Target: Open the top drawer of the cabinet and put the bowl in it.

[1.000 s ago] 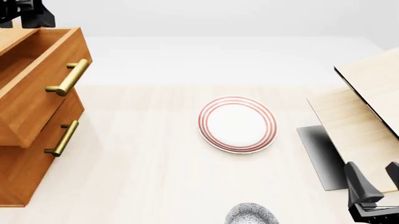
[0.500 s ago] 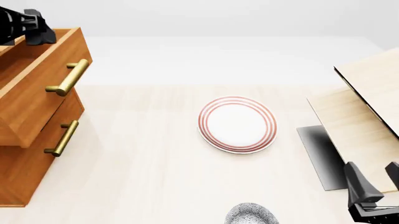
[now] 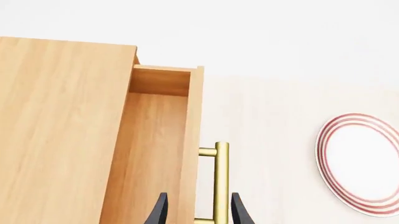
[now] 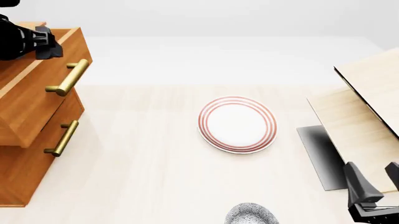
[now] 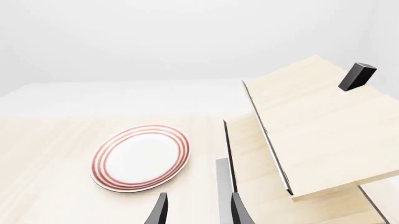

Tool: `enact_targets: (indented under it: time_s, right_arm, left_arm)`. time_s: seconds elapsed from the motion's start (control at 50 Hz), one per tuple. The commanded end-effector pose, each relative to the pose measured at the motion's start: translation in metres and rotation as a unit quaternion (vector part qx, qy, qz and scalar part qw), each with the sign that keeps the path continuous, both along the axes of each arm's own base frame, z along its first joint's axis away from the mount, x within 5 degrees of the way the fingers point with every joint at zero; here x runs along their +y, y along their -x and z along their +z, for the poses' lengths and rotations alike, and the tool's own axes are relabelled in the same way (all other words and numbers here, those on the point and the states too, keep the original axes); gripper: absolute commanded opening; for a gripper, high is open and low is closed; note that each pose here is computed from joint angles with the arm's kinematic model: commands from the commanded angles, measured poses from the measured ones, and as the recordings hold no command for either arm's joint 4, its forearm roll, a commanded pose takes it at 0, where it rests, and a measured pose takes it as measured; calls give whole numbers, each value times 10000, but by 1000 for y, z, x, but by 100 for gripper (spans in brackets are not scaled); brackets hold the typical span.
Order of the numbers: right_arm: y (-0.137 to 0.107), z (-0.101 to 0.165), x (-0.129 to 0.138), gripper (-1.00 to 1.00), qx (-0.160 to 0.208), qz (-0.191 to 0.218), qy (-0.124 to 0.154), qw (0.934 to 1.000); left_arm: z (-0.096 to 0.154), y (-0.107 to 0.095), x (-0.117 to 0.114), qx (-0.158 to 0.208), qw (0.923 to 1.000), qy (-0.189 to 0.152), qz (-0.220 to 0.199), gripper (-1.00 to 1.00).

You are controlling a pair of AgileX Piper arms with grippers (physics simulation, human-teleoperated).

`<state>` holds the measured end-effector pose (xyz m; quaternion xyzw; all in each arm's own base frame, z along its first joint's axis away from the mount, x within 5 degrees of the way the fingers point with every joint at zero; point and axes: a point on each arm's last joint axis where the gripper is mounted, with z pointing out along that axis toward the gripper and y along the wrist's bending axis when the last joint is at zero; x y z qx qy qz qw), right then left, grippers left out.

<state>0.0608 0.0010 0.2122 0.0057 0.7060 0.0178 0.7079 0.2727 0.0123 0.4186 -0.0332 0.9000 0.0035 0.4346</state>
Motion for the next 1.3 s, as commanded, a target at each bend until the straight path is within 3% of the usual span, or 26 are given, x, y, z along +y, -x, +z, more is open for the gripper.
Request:
enact_targets:
  time_s: [0.02, 0.66, 1.3]
  right_arm:
    - [0, 0, 0, 100, 1, 1, -1, 10000]
    - [-1, 0, 0, 100, 21, 4, -9, 10000]
    - [-1, 0, 0, 100, 39, 9, -16, 10000]
  left_arm:
    - [-13, -7, -1, 122, 9999, 7, -21, 100]
    - [-30, -17, -4, 269, 9996, 9, -90, 100]
    - [-42, -29, -44, 478, 9964, 40, -693, 100]
